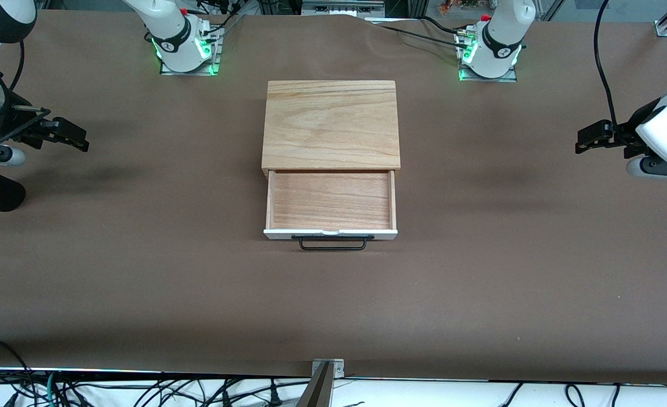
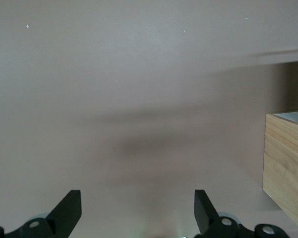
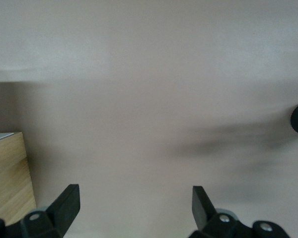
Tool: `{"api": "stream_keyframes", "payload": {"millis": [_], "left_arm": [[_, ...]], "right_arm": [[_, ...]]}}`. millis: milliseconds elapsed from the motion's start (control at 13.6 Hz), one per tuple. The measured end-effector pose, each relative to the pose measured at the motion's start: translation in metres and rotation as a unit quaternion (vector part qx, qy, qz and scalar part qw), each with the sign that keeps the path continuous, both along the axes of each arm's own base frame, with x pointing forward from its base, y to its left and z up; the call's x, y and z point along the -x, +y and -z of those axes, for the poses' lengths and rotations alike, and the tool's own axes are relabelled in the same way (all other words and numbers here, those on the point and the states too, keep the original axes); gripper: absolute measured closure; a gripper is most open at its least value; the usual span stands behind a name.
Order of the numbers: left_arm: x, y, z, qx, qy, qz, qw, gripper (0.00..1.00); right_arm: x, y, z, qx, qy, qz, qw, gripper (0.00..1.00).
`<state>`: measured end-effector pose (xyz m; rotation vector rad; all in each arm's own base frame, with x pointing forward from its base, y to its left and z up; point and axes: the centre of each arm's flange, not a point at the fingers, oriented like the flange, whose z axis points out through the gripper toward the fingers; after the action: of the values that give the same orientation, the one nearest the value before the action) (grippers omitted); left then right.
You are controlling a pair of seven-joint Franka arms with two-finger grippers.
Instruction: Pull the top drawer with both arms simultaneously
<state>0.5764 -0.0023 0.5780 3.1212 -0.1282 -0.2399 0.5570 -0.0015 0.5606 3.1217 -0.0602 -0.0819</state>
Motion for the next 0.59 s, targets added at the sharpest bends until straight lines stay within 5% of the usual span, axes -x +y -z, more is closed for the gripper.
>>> {"api": "stream_keyframes", "payload": {"millis": [589], "left_arm": [[0.0000, 0.0002, 0.0000, 0.000, 0.000, 0.000, 1.000, 0.00]], "right_arm": [[-0.0001, 0.0005, 0.0003, 0.000, 0.000, -0.003, 1.000, 0.00]]}}
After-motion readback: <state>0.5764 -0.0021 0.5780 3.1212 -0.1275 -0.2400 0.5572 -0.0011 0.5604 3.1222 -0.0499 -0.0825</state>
